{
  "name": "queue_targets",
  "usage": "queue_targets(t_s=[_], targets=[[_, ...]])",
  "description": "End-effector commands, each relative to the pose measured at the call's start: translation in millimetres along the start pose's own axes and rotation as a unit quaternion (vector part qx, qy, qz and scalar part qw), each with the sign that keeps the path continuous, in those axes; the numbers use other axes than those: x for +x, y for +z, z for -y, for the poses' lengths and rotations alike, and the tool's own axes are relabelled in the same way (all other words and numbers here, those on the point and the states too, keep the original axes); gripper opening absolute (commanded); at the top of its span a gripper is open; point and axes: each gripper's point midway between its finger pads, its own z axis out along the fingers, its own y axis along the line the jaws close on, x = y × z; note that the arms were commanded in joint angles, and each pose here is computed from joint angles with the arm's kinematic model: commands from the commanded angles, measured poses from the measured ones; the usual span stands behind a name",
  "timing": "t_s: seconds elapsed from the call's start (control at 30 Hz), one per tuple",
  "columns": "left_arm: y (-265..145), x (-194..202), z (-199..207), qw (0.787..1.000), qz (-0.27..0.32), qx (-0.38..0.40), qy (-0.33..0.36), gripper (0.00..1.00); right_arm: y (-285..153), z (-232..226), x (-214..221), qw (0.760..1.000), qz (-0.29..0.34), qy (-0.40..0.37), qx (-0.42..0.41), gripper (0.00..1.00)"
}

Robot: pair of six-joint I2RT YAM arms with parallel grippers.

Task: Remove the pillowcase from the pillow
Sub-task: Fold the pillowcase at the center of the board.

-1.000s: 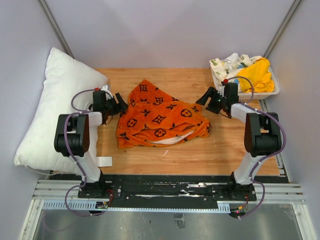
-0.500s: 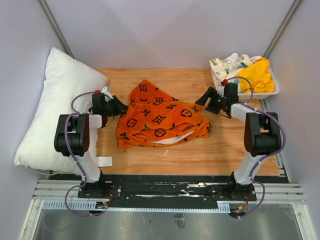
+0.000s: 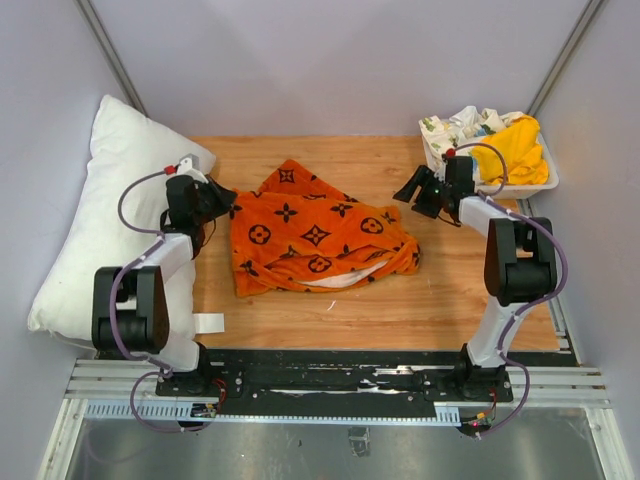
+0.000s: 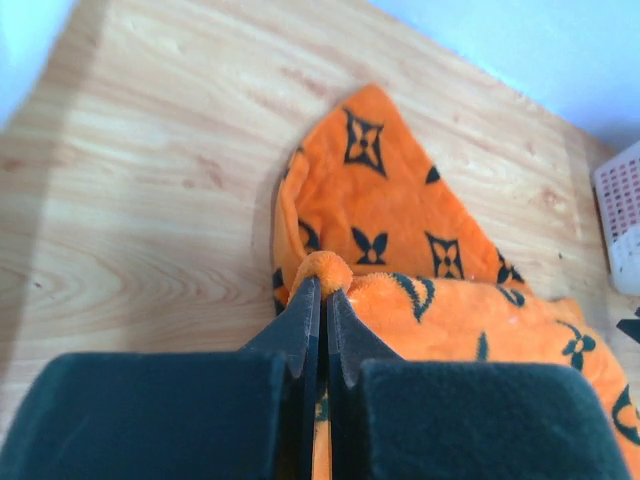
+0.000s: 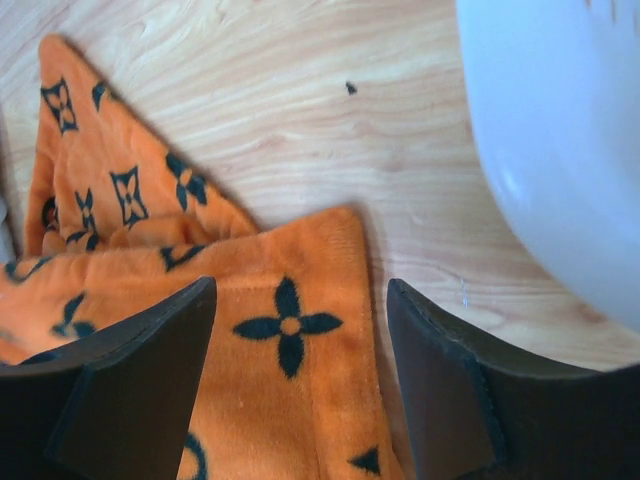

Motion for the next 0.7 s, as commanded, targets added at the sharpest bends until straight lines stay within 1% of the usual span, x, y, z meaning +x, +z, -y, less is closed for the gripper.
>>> queue_targets(t_s=[0.0,0.07,0.17,0.3,0.4,0.57,0.63,0.67], targets=[[-19,-29,-14,0.997,0.046,-0.062,0.028,0.0,16,5,5,0.998,-0.011,-0.022,0.056,0.66],[-21,-27,-16,0.996,0.046,-0.066,0.03,0.0,22,3,10,0.996,-0.017,-0.041,0.072,0.64],[-20,-20,-19,0.997,0.037,-0.068,0.028,0.0,30,-2,19,0.994,-0.028,-0.067,0.084,0.63],[-18,-15,-19,0.997,0.027,-0.063,0.028,0.0,37,2,25,0.992,-0.033,-0.081,0.095,0.62],[-17,-13,-19,0.997,0.023,-0.061,0.028,0.0,49,15,36,0.99,-0.049,-0.08,0.104,0.58],[-17,-10,-19,0.998,0.018,-0.06,0.028,0.0,54,19,41,0.99,-0.054,-0.078,0.103,0.47],[-16,-10,-19,0.998,0.018,-0.06,0.028,0.0,54,19,42,0.99,-0.054,-0.079,0.1,0.38],[-16,-11,-19,0.998,0.018,-0.06,0.028,0.0,55,19,42,0.99,-0.054,-0.08,0.099,0.31]])
